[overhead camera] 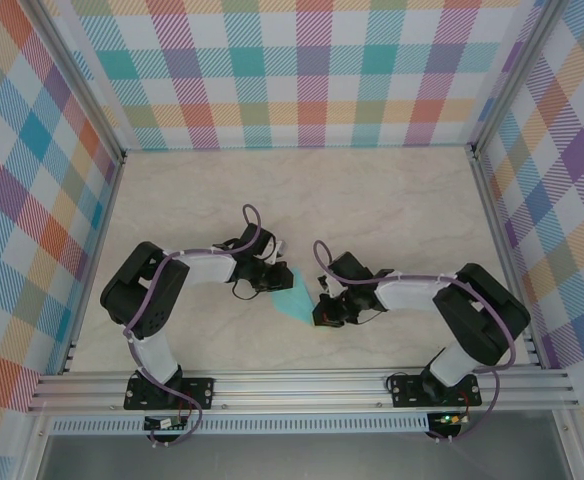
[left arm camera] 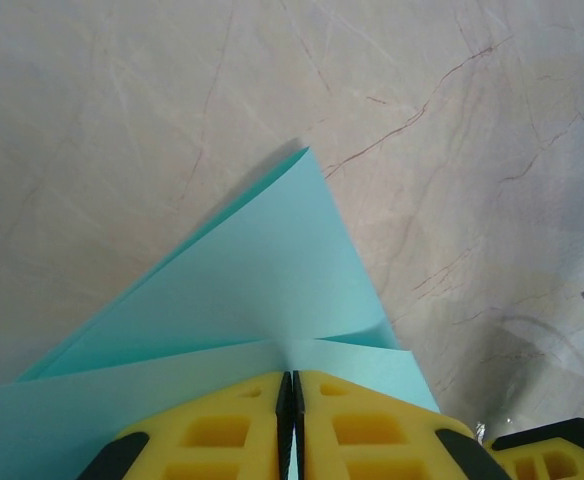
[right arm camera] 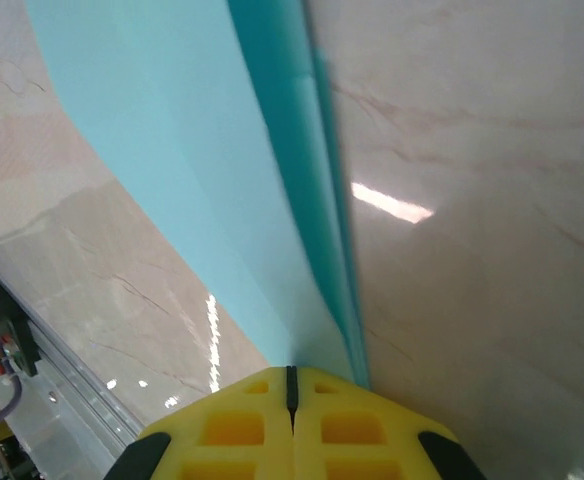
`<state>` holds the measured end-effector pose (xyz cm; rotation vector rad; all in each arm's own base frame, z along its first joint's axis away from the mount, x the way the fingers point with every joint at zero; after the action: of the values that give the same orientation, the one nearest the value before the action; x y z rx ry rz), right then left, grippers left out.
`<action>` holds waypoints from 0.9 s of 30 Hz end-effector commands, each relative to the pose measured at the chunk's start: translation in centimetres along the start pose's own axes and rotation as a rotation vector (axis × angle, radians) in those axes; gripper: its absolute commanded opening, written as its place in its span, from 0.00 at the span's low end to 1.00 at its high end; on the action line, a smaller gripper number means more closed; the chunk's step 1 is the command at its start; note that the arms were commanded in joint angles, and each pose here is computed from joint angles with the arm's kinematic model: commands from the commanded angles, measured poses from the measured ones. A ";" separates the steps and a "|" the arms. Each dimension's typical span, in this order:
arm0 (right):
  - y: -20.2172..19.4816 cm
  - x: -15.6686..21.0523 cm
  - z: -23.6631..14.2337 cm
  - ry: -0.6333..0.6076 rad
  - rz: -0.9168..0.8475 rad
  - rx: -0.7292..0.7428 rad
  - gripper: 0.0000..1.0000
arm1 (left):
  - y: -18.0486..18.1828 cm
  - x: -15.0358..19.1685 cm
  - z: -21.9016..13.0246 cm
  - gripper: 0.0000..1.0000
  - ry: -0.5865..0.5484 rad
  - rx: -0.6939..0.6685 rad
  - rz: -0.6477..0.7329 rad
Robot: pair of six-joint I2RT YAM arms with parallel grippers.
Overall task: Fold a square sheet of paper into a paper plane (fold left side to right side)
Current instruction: Fourth fold the wing at the center of the table.
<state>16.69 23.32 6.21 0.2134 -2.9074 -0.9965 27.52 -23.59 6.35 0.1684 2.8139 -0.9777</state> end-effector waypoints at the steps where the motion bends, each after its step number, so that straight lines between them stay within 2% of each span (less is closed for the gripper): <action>1: -0.7 1.3 -1.6 0.026 0.036 0.077 0.03 | 2.9 1.0 0.6 0.13 0.012 -0.104 -0.039; 6: 2.8 -0.9 -3.3 -0.070 0.017 0.037 0.00 | 2.9 1.4 0.5 0.13 0.008 -0.091 -0.045; 11: 5.2 -2.8 -2.5 -0.125 0.014 -0.011 0.00 | 3.0 1.6 0.6 0.13 0.010 -0.088 -0.050; 19: 5.7 -5.0 1.0 -0.152 0.091 -0.018 0.00 | 2.9 1.5 0.5 0.12 0.006 -0.084 -0.048; 27: 6.0 -5.8 1.9 -0.179 0.093 -0.010 0.00 | 2.7 1.5 0.3 0.12 0.004 -0.084 -0.045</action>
<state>20.52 28.86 7.52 0.0075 -3.0169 -0.9992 27.36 -23.44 6.24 0.1677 2.7800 -1.0073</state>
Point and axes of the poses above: each hand's point on the last joint's axis, 136 mm out from that joint toward the fingers, its own z axis out along the fingers, its own y axis along the line the jaws close on, x = y × z, the point moved 6 cm from there along -z, back along the fingers
